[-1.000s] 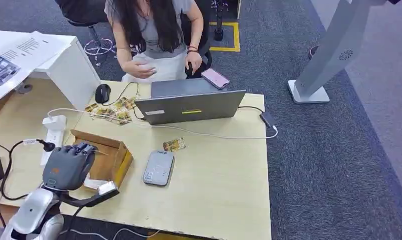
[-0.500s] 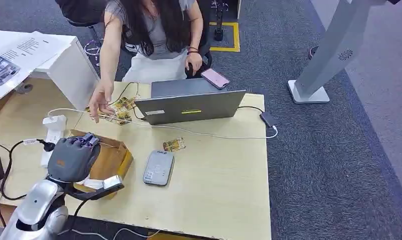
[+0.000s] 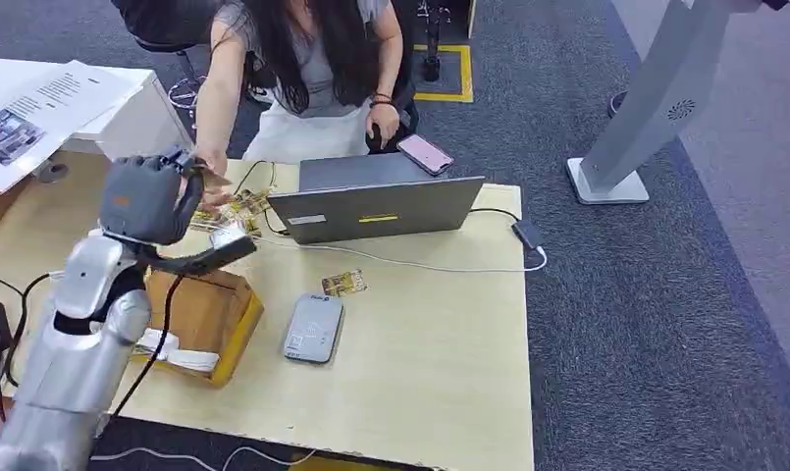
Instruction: Pass the card to the sensor for recognition and then transmit it.
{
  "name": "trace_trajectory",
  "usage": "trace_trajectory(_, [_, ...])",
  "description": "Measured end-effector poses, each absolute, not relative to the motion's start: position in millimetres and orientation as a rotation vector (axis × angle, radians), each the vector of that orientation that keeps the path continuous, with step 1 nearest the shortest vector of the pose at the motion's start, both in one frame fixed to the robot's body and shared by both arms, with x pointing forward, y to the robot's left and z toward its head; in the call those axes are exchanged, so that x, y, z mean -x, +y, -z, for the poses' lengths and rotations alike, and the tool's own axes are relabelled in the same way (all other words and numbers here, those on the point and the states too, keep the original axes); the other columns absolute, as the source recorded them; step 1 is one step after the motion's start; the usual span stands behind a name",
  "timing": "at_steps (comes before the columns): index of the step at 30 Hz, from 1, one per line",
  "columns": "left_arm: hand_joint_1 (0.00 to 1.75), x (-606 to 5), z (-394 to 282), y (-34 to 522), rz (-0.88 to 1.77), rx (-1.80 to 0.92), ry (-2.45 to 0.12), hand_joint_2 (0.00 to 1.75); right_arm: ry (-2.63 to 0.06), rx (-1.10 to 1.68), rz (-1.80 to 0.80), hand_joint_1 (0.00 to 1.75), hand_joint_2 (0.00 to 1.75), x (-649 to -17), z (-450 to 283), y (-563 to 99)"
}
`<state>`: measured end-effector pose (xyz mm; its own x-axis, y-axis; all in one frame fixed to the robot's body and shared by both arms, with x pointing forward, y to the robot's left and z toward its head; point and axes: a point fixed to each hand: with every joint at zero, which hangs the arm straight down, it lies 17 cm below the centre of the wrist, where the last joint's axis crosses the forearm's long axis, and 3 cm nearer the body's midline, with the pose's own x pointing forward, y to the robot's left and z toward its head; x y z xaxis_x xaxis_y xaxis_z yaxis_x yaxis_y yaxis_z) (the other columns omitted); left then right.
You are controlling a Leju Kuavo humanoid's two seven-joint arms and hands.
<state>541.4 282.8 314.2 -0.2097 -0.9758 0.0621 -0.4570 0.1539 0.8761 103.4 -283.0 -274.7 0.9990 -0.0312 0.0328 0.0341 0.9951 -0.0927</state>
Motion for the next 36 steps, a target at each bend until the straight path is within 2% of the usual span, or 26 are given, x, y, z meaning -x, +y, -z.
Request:
trace_trajectory(7, [1.75, -596, -339, 274, 0.984, -1.420, -1.700, 1.75, -0.032, 0.083, 0.018, 0.00, 0.00, -112, 272, -273])
trace_trajectory(22, [1.75, -605, -308, 270, 1.034, -1.368, -1.635, 1.75, -0.046, 0.080, 0.002, 0.00, 0.00, -113, 273, -270])
trace_trajectory(23, [0.21, -606, -307, 270, 1.035, -1.367, -1.632, 1.75, -0.046, 0.080, 0.001, 0.00, 0.00, -113, 273, -270])
trace_trajectory(24, [0.00, -606, -306, 270, 1.036, -1.365, -1.630, 1.75, -0.046, 0.081, -0.001, 0.00, 0.00, -113, 273, -270])
trace_trajectory(36, [0.00, -596, -307, 269, 0.998, -1.382, -1.706, 1.75, -0.049, 0.083, -0.003, 0.00, 0.00, -112, 273, -271])
